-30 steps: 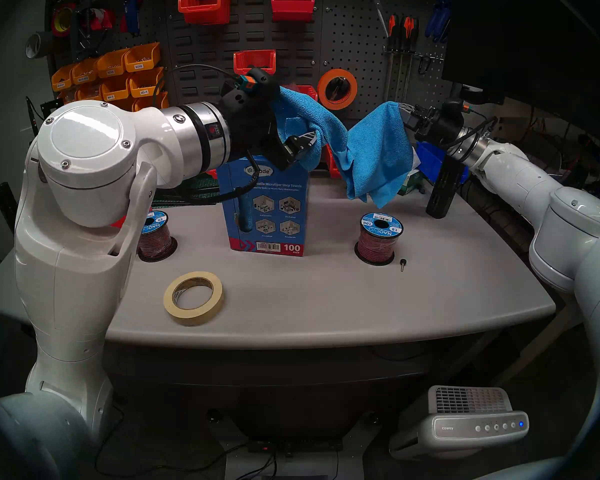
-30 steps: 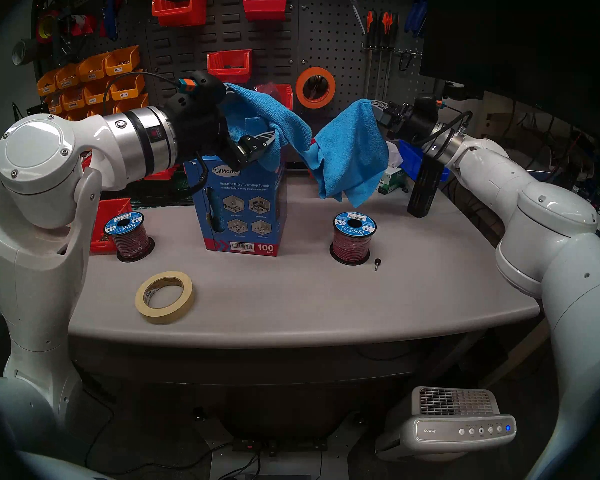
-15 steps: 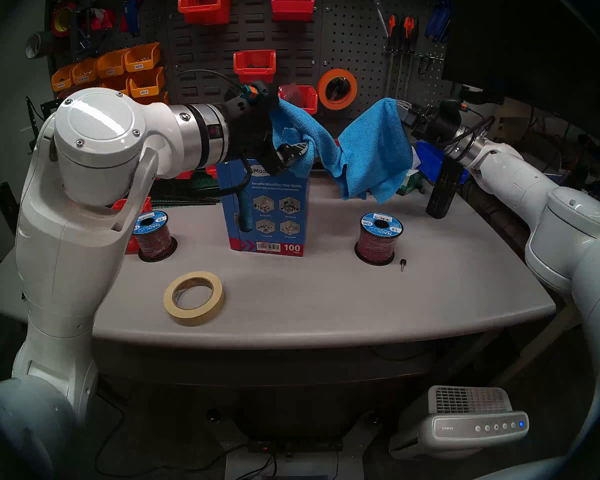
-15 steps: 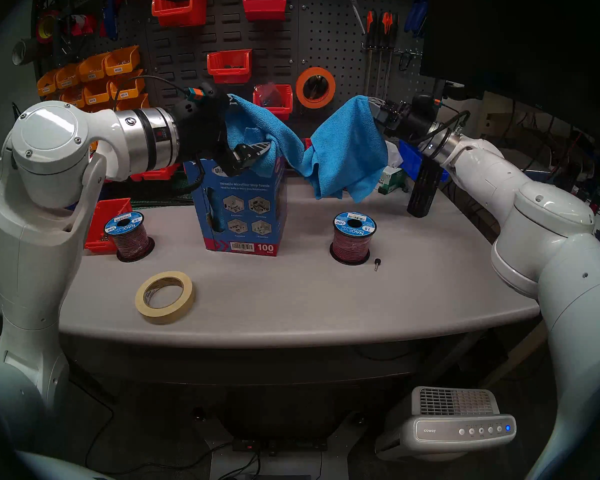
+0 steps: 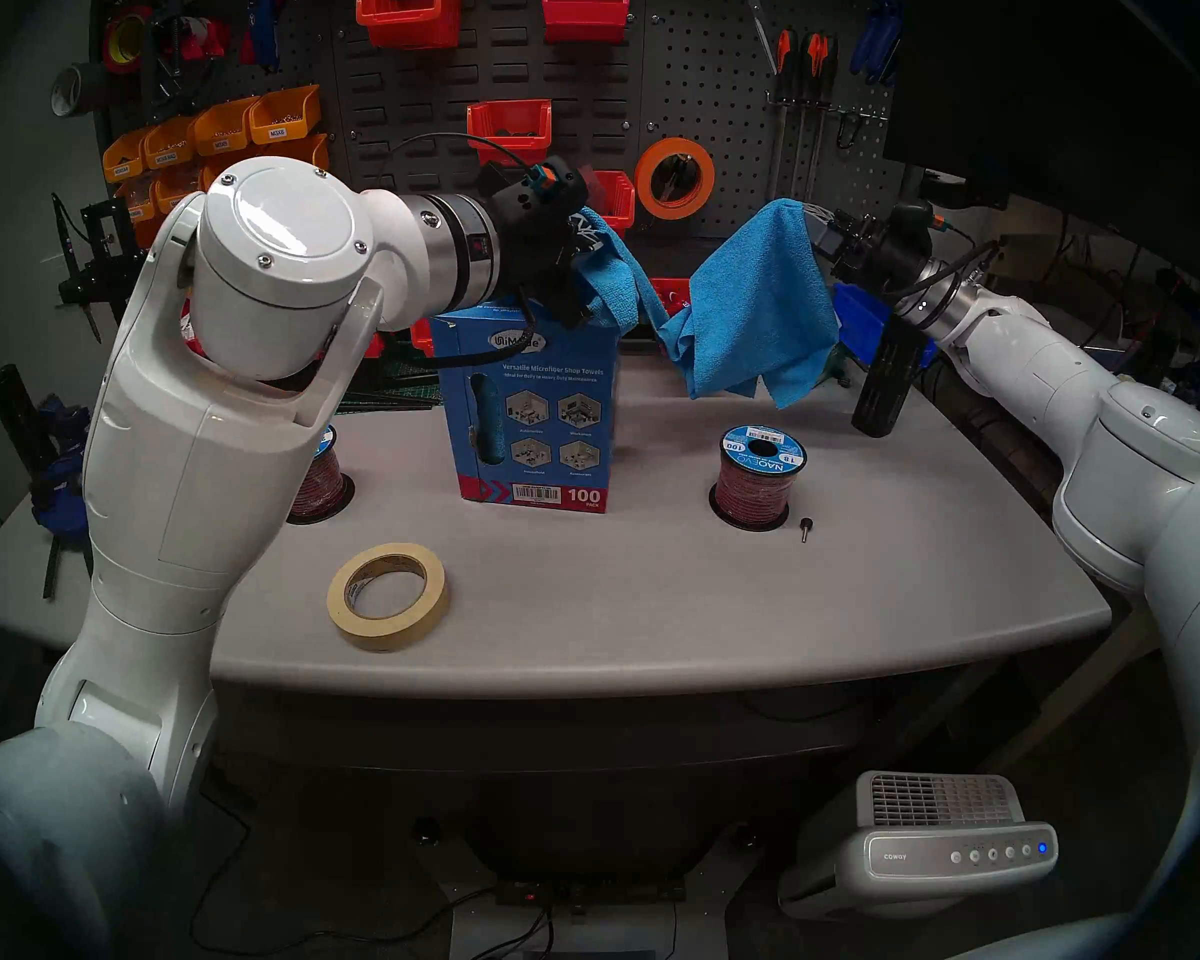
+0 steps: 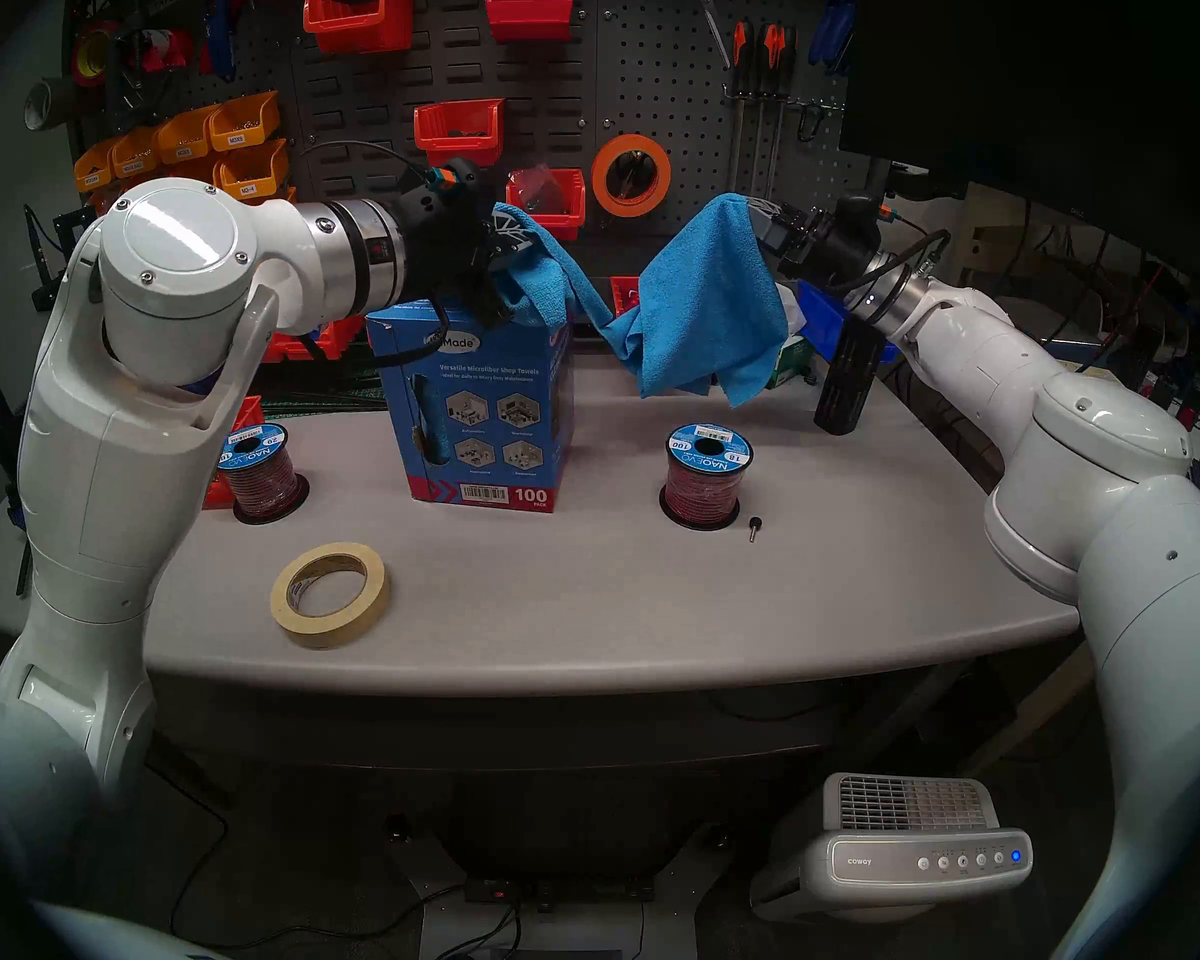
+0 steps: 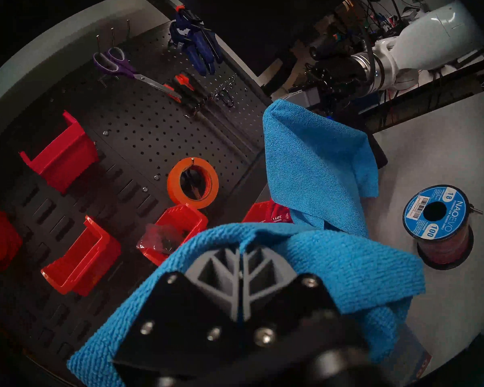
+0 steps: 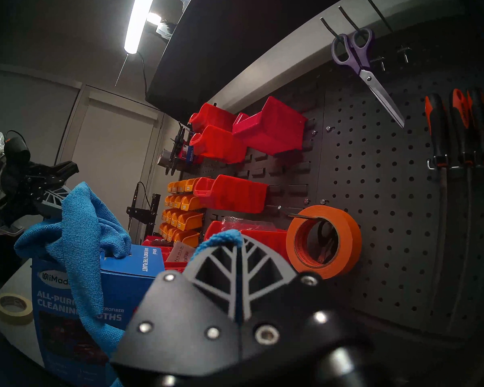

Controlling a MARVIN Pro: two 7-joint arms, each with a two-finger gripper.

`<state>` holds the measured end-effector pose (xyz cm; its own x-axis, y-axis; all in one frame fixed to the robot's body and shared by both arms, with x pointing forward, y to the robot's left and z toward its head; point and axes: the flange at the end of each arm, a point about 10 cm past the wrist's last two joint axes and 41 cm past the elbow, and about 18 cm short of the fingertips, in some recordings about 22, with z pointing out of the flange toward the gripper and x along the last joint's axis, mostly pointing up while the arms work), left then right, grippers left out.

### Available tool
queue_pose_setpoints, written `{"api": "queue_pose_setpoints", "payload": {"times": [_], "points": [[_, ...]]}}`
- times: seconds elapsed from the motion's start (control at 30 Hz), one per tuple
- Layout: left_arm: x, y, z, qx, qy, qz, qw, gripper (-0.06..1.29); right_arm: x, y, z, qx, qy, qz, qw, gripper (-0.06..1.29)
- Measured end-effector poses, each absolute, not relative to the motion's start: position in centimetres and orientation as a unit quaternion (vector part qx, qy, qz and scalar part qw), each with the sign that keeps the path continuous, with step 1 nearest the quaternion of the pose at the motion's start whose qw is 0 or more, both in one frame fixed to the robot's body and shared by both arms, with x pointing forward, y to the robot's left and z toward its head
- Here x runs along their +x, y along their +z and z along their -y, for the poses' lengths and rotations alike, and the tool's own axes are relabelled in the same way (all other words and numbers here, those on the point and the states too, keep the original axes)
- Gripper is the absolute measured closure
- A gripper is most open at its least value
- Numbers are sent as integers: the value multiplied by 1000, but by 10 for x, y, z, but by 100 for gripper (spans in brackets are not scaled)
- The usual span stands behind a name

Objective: Take out a shop towel

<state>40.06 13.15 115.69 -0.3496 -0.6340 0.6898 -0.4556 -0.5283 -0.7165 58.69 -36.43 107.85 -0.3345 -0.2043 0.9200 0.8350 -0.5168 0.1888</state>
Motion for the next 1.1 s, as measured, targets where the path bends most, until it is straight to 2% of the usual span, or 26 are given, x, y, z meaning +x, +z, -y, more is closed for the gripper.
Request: {"api": "queue_pose_setpoints", "payload": {"times": [0.43,0.47,0.5,0.53,1.1], "points": [[413,1179,-129,-554,-690,-454,103,125,587,1075,360,-453,-740,339,363,127],[413,1181,-129,-553,-691,-452,105,125,587,1075,360,-452,-740,339,364,108],[413,1183,-128,-552,-694,-450,108,125,587,1075,359,-452,-740,339,365,28],[414,1184,-128,-552,-696,-447,110,125,587,1075,359,-451,-740,339,367,-1],[423,1193,-127,-567,-707,-405,127,125,583,1057,351,-455,-722,338,398,-1]]}}
